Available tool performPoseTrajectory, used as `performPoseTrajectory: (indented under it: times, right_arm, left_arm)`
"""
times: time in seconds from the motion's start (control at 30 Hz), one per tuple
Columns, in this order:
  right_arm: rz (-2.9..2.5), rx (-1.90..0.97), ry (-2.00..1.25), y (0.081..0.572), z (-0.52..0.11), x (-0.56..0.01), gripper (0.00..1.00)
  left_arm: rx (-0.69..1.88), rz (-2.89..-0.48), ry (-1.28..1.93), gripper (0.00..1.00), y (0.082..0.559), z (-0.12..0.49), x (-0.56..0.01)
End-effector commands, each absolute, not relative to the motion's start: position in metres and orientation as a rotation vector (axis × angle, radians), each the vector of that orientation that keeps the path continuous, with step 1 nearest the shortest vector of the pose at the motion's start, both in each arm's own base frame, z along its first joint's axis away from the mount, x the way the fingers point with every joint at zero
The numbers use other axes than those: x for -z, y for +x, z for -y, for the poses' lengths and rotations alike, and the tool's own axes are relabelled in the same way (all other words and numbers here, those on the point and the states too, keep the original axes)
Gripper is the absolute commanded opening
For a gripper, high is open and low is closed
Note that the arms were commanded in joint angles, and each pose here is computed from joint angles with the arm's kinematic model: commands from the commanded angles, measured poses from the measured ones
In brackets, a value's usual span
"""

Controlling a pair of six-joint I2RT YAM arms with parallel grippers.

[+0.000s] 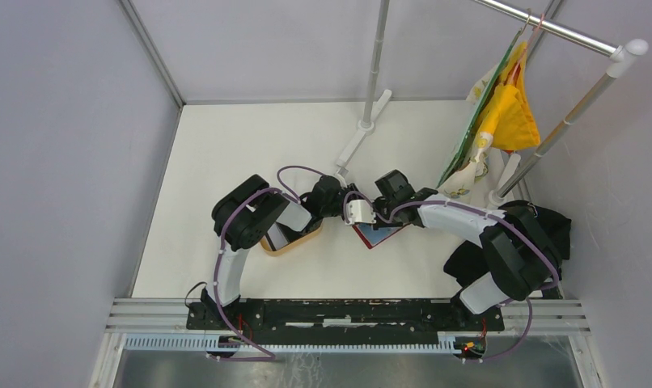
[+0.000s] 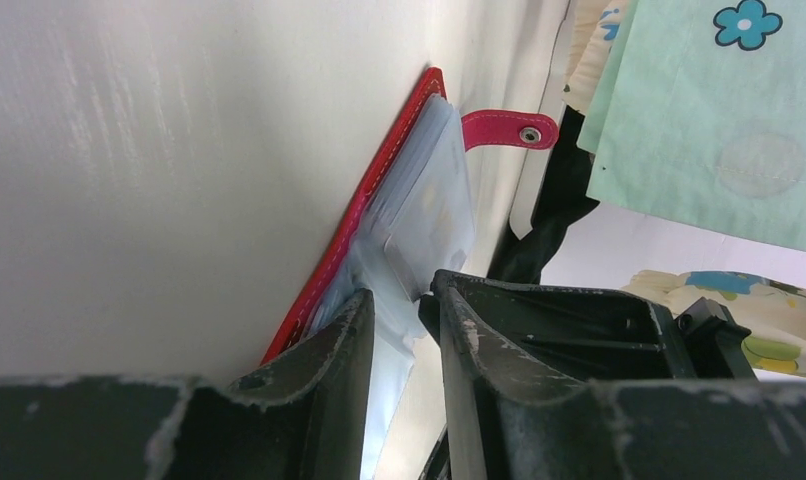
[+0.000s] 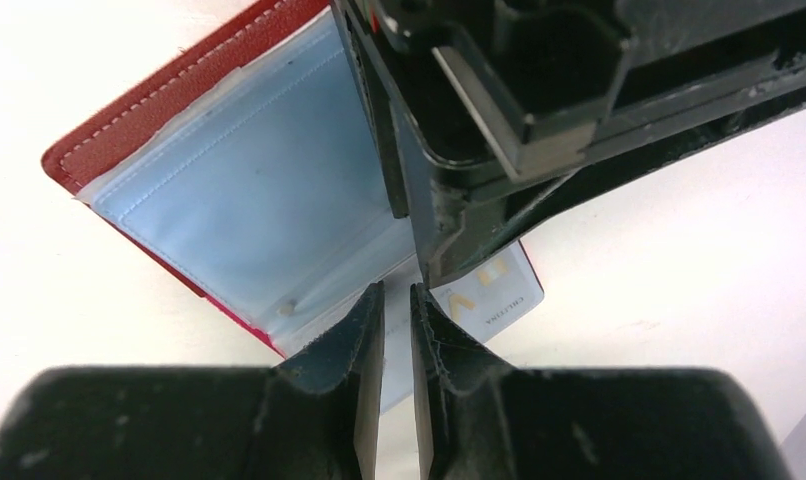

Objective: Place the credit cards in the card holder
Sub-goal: Insert the credit card into the card holder.

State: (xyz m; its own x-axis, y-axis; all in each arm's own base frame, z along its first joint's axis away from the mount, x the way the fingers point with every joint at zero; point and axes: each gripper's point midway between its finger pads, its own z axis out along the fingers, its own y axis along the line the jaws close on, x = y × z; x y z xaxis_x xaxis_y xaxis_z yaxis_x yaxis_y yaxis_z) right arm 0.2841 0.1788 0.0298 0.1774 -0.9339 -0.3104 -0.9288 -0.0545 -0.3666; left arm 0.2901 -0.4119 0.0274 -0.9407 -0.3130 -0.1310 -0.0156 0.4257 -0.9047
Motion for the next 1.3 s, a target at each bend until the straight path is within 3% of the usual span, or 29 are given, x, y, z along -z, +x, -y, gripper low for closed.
performPoseTrajectory:
  times: [0.0,0.47,0.77,1.27]
  right_arm:
    - [-1.726,0.035,-1.931,0.298,-0.183,-0.049,0.21]
    - [-1.655,-0.092,-1.905,0.291,-0.193,-0.067,0.22]
    - [-1.633,-0.14,-1.89,0.289,-0.194,-0.074,0.22]
    - [-1.614,-0.185,-1.889,0.286,-0.196,-0.077,0.23]
  left_arm:
    - [1.483,-2.393,-0.202,0.39,0.288,0.406,-0.028]
    - [1.445,-2.299,-0.064,0.44,0.288,0.399,-0.069]
    - [1.41,-2.243,0.015,0.61,0.284,0.39,-0.089]
    - [1.191,-2.16,0.12,0.68,0.283,0.355,-0.133]
